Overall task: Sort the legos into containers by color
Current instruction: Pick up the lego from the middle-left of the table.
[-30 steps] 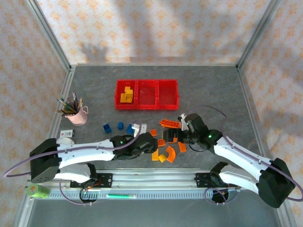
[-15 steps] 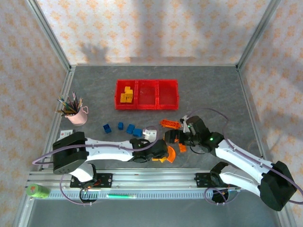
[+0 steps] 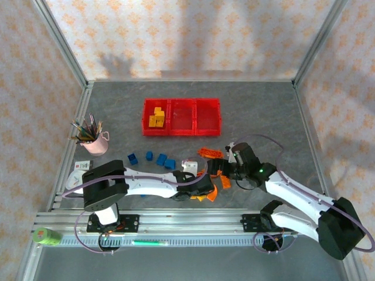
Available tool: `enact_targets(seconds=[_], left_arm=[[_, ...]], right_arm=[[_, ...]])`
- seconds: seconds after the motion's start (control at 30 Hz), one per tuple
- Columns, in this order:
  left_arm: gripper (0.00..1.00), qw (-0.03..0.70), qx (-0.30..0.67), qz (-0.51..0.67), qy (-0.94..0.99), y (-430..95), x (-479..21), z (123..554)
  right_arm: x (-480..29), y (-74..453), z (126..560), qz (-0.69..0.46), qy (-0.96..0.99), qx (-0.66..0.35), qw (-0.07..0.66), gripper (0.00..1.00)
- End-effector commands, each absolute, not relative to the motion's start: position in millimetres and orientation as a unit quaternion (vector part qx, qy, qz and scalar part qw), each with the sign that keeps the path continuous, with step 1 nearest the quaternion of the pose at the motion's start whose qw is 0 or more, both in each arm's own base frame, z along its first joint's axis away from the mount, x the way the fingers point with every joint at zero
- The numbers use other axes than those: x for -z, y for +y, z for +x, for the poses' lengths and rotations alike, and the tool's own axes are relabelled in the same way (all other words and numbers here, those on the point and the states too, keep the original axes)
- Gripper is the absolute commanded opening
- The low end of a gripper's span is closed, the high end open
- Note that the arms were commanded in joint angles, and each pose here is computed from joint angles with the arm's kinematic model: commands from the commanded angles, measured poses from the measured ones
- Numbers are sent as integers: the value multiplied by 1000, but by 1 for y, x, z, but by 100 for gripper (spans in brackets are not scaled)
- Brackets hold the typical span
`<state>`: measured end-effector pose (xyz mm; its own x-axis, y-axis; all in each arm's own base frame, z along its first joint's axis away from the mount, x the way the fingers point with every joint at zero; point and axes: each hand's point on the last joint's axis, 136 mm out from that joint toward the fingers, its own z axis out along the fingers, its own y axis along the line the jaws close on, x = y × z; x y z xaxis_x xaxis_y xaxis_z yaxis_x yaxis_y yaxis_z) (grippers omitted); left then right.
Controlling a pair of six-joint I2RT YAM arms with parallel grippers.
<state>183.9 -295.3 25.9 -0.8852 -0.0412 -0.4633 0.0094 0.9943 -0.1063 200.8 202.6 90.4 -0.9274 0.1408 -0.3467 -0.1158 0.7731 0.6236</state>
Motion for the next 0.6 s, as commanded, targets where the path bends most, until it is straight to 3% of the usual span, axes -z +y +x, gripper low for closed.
enact_targets(seconds=[0.0, 0.57], left_arm=[[70, 238, 20, -8, 971, -284, -20, 181], [47, 215, 10, -12, 976, -274, 1, 171]], right_arm=[[-86, 198, 204, 19, 922, -338, 190, 100], [-85, 201, 208, 11, 920, -344, 187, 100]])
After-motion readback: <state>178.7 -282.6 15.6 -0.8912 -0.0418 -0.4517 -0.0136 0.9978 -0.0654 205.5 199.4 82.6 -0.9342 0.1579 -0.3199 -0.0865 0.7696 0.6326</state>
